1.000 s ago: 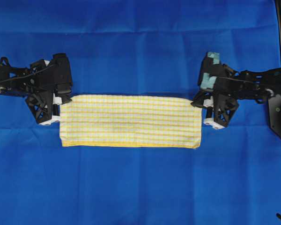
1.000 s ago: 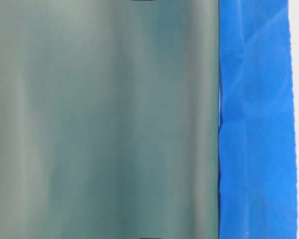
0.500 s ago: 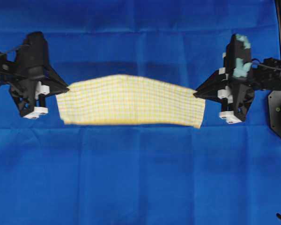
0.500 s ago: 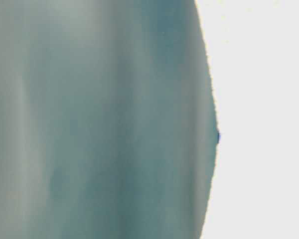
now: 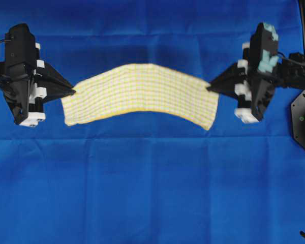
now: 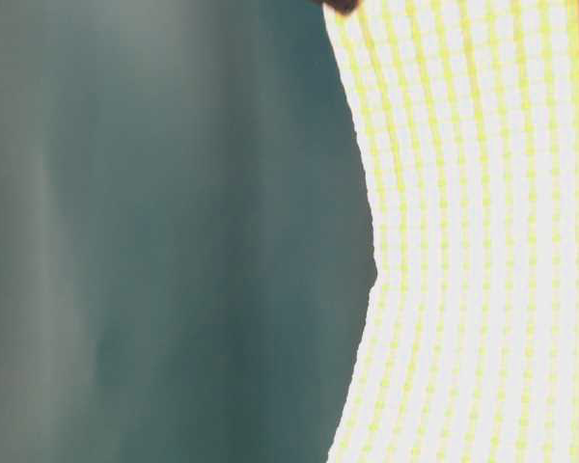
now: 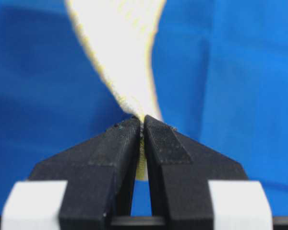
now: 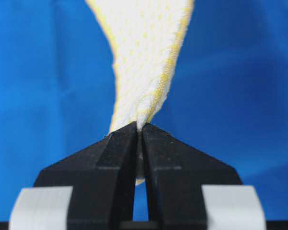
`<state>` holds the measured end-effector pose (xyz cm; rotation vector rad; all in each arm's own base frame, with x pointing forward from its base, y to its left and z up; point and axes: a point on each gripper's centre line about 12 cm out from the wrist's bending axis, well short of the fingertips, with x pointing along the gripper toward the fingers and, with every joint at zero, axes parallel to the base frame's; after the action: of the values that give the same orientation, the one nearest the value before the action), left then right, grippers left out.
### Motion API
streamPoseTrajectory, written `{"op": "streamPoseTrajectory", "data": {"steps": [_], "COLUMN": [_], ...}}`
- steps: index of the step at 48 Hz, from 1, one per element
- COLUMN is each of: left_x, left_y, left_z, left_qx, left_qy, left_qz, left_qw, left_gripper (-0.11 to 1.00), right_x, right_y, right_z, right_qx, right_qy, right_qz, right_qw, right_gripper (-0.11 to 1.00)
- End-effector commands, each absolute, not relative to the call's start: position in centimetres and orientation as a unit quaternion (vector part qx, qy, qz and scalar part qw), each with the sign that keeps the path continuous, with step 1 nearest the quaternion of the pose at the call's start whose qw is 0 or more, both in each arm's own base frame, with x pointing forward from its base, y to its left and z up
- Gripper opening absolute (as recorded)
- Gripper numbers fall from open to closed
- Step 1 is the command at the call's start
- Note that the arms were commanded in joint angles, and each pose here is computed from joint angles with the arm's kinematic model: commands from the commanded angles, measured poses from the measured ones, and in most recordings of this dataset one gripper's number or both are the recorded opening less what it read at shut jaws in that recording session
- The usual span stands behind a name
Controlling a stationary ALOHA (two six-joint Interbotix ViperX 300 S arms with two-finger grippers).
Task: Fold the yellow towel.
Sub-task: 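Lift the towel and rotate it vertical, right gripper moving to top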
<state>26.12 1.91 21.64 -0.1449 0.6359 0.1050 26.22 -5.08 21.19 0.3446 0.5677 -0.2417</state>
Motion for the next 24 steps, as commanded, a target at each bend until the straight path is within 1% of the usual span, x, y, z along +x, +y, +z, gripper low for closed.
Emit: {"op": "streamPoseTrajectory", "data": {"steps": [1,7,14,24], "left_x": [26.9,27.9,29.4,32.0], "left_y": [0.8,-1.0,-3.5,-6.3], "left_z": [21.9,22.1,22.3,22.4], "left_qx": [-0.062,-0.055,-0.046,-0.038], "left_qy": [0.282,0.243,0.217,0.212], "left_qz": [0.029,-0.003,-0.043,-0.081], "left_qw": [0.957,0.969,0.974,0.973], "left_gripper": [0.02,0.02,0.02,0.02], "right_x": [26.9,27.3,27.9,29.1], "right_y": [-6.8,-9.8,-12.9,-16.8], "right_z": [21.7,21.0,21.0,21.5], "right_qx": [0.169,0.177,0.178,0.162], "right_qy": [0.257,0.247,0.231,0.214], "right_qz": [-0.146,-0.197,-0.242,-0.281], "right_qw": [0.940,0.932,0.926,0.921], "right_gripper": [0.02,0.02,0.02,0.02]}}
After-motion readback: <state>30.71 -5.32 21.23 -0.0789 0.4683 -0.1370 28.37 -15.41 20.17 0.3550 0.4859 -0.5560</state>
